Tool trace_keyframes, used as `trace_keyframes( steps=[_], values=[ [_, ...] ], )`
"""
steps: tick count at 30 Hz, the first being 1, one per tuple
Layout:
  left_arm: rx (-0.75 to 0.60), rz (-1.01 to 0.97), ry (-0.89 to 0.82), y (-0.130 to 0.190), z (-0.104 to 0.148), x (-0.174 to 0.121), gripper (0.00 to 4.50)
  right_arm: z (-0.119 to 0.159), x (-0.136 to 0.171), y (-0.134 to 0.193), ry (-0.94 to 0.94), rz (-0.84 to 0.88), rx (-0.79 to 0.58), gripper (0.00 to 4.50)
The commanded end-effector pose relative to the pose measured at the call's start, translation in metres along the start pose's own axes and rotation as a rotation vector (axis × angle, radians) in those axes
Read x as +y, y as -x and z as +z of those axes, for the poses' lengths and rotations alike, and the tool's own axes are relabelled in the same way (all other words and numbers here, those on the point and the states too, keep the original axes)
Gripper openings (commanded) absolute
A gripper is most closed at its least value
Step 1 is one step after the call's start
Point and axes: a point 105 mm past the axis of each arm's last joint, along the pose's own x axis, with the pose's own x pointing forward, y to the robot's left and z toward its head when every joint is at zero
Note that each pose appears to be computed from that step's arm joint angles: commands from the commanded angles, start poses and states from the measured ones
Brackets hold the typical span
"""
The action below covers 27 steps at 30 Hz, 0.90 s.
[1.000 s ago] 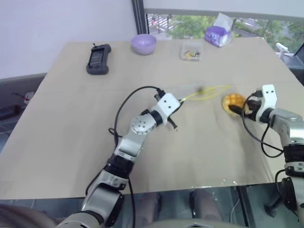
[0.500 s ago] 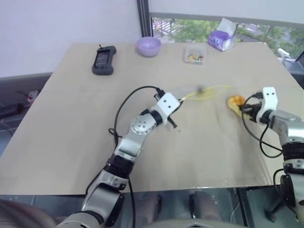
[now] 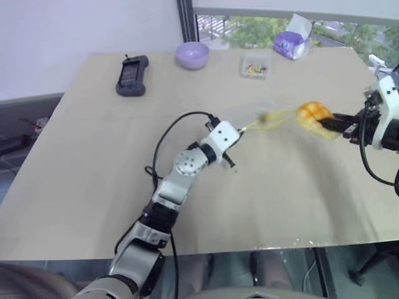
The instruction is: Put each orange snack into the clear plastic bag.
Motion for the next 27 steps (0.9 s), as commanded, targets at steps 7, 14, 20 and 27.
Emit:
trace_keyframes(
  steps=[7, 14, 20, 27],
  values=[
    [-0.064, -0.027, -0.03, -0.007, 0.017, -0.006, 0.0, 0.002, 0.02, -0.029, -0.002, 0.045, 0.034, 0.01],
    [-0.067, -0.063, -0.049, -0.004, 0.017, -0.013, 0.0, -0.003, 0.011, -0.038, -0.05, 0.012, 0.062, 0.01],
    [-0.091, -0.147, -0.15, -0.001, 0.018, -0.027, 0.0, -0.019, 0.004, -0.043, -0.112, -0.01, 0.141, 0.01],
    [-0.129, -0.214, -0.206, -0.004, 0.02, -0.039, 0.0, -0.014, 0.008, -0.052, -0.155, 0.019, 0.134, 0.01]
  ],
)
